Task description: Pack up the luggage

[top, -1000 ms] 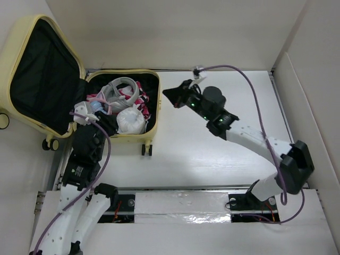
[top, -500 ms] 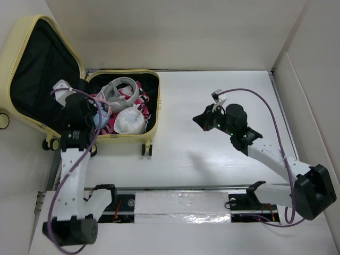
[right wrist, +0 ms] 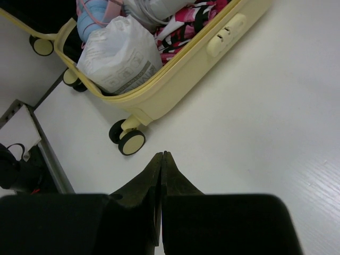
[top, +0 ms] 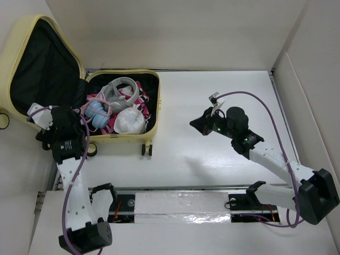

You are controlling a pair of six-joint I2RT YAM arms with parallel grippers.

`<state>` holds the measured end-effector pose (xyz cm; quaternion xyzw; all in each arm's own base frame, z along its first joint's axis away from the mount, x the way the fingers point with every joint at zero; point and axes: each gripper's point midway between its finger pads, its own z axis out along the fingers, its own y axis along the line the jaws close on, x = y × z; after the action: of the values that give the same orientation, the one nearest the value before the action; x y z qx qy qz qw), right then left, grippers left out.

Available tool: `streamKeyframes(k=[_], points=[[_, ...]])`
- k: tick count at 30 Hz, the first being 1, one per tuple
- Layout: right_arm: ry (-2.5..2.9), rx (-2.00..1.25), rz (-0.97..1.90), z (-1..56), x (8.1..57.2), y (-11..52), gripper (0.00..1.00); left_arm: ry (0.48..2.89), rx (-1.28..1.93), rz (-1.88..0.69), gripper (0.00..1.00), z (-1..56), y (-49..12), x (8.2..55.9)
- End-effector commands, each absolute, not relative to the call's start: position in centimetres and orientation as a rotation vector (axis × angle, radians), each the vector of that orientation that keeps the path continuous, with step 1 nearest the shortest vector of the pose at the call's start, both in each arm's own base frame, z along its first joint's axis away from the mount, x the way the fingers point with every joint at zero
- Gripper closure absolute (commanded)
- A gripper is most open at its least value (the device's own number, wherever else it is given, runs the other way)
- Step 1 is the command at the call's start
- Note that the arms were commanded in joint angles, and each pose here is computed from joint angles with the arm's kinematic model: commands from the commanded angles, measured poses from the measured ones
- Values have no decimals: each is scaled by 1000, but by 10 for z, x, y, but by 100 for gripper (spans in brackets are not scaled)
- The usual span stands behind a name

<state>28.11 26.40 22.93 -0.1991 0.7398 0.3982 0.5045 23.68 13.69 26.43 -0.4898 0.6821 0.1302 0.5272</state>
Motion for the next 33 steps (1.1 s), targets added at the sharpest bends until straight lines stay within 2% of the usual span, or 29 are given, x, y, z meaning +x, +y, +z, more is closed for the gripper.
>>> streamKeyframes(k=[1,4,12,15,16,18,19,21,22,28,29,33], points=[[1699,-527,979,251,279,275,98,1554,-1298,561,15,270,179,225],[1716,-532,990,246,280,278,99,1546,-1344,610,18,281,210,219],[1726,-583,1022,239,275,292,99,1539,-1340,762,28,300,239,231],[1741,-595,1025,233,275,296,99,1530,-1319,703,43,308,237,241],[1743,-596,1019,232,276,296,99,1529,-1317,699,53,309,236,242],[1756,-600,1014,227,277,299,99,1528,-1263,683,61,313,225,250],[1757,-599,1010,227,278,299,99,1537,-1250,684,72,309,223,251],[1765,-594,1003,225,280,300,99,1522,-1215,652,86,314,215,252],[1769,-594,1000,224,281,300,99,1544,-1182,623,100,311,205,259],[1786,-565,979,220,285,297,99,1565,-939,551,100,331,132,281],[1787,-563,979,220,285,297,99,1604,-843,498,100,331,100,291],[1812,-561,982,211,288,300,98,1687,-630,388,100,322,37,298]])
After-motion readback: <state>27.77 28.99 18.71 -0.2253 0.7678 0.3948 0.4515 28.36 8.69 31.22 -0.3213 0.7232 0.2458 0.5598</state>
